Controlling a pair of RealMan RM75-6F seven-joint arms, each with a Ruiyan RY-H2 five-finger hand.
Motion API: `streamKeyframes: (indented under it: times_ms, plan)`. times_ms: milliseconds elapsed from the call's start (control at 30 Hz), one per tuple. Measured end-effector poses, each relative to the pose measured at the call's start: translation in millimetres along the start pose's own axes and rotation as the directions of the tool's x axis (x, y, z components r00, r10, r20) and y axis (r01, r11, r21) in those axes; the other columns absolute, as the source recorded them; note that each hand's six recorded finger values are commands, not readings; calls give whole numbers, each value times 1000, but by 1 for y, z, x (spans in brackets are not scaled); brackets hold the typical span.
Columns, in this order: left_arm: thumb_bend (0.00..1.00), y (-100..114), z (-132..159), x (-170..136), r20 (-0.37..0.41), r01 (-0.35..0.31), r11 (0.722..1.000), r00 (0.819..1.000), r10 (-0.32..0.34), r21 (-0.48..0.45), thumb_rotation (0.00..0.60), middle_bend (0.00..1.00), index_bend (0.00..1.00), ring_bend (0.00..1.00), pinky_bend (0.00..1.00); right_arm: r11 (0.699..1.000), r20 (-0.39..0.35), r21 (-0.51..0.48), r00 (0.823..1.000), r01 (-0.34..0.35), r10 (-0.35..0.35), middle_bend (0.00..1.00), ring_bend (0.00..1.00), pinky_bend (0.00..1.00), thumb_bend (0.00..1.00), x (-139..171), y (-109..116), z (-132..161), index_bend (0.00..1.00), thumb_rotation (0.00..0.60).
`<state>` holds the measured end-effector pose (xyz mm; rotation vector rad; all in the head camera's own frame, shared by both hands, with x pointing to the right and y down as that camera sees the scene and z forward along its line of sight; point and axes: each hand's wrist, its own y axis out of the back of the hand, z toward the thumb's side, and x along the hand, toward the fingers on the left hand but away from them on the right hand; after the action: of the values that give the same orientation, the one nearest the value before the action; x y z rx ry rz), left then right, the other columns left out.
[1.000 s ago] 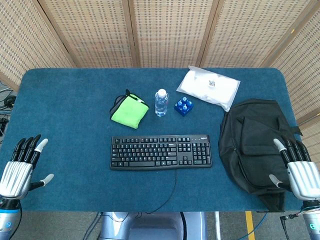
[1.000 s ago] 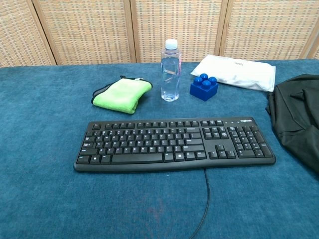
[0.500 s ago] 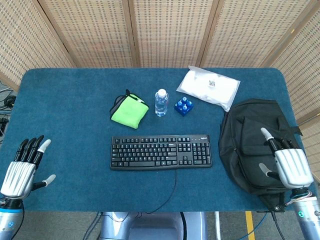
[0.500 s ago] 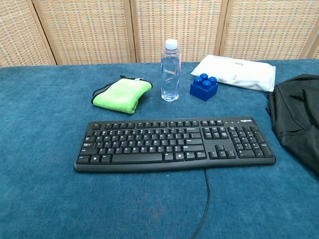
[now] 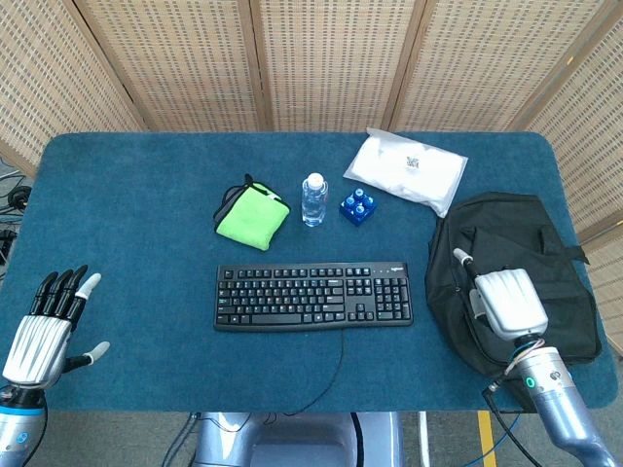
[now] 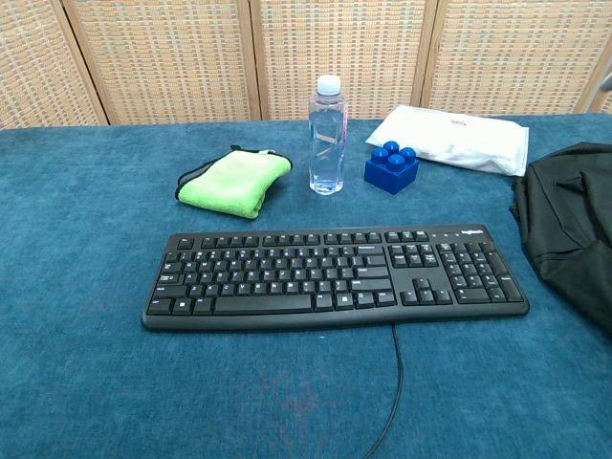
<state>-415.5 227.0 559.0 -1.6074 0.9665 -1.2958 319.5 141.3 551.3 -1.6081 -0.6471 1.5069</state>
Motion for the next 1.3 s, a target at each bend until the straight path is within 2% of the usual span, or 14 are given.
streamKeyframes:
  times_ms: [267,567,900,1133,1300]
  plan:
    - [0,-2,1,0,3,4,1000,1000,-4,1,600,0,0,0,0,991,-18,26,992,-128,128,726,635,493,713,-21,-22,30,134,600]
    - [0,-4,0,1,3,11,1000,1000,-11,3,600,0,0,0,0,976,-55,53,975,-213,215,726,634,493,724,-34,-51,65,136,600]
    - [0,-5,-1,1,3,16,1000,1000,-16,-3,600,0,0,0,0,963,-58,64,962,-261,265,726,635,492,724,-41,-71,81,137,600]
    - [0,-6,-2,1,4,24,1000,1000,-23,-5,600,0,0,0,0,958,-60,71,957,-278,283,726,635,493,774,-49,-75,91,137,600]
    - [0,-7,-3,2,3,32,999,999,-32,-11,600,0,0,0,0,956,-60,74,956,-284,289,726,634,493,775,-54,-77,98,137,600]
